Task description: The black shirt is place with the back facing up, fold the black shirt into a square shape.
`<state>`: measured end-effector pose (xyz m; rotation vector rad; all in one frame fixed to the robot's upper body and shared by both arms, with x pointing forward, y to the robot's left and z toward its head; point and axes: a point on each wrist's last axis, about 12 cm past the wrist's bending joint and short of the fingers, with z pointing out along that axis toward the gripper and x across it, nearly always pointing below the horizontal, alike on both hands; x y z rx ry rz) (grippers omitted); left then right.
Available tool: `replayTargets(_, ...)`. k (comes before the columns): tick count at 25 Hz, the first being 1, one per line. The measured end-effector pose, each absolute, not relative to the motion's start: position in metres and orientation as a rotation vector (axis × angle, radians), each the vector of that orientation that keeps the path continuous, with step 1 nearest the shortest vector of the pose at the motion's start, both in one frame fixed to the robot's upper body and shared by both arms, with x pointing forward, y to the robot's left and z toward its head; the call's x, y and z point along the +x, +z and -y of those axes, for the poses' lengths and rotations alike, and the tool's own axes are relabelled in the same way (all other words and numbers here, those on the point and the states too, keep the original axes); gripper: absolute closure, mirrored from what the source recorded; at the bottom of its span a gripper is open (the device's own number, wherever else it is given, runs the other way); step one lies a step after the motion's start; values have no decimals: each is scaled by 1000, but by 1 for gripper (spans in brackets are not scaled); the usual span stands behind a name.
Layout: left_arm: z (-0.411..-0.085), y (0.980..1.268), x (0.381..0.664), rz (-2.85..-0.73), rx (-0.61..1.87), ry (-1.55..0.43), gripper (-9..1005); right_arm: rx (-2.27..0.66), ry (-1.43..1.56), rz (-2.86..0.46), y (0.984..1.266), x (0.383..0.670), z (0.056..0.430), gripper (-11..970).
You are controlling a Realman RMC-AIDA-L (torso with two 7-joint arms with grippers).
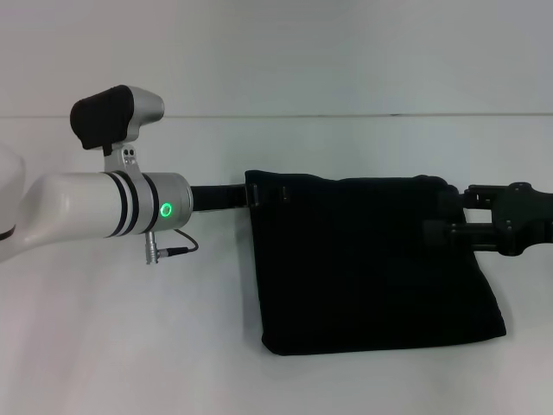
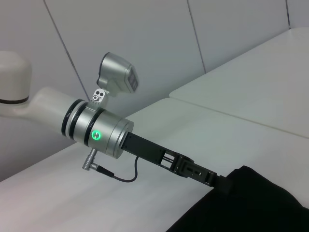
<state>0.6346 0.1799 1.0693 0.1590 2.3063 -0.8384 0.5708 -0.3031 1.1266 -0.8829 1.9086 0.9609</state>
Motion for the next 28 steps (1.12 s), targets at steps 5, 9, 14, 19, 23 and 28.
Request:
replayTargets(5,-179,1068,633,-2292,202,-821,313,-882,958,-1909,1127,571,304,215)
replayTargets(9,-177,1066,632,-2291,214,-810,406,-878,958,-1907,1127,571,304,216)
replayTargets(14,-178,1065,632,-2292,207,-796,523,-876,958,-1905,1127,572,304,217)
replayTargets(19,-179,1065,633,-2287,212,-783,718,-876,958,-1902,1128,572,303,218)
replayTargets(23,-181,1067,635,-2283,212,-778,891,-876,957,-1901,1128,572,303,218)
replayTargets(28,-180,1069,636,-2281,220,-781,985,-876,946,-1895,1128,573,304,217)
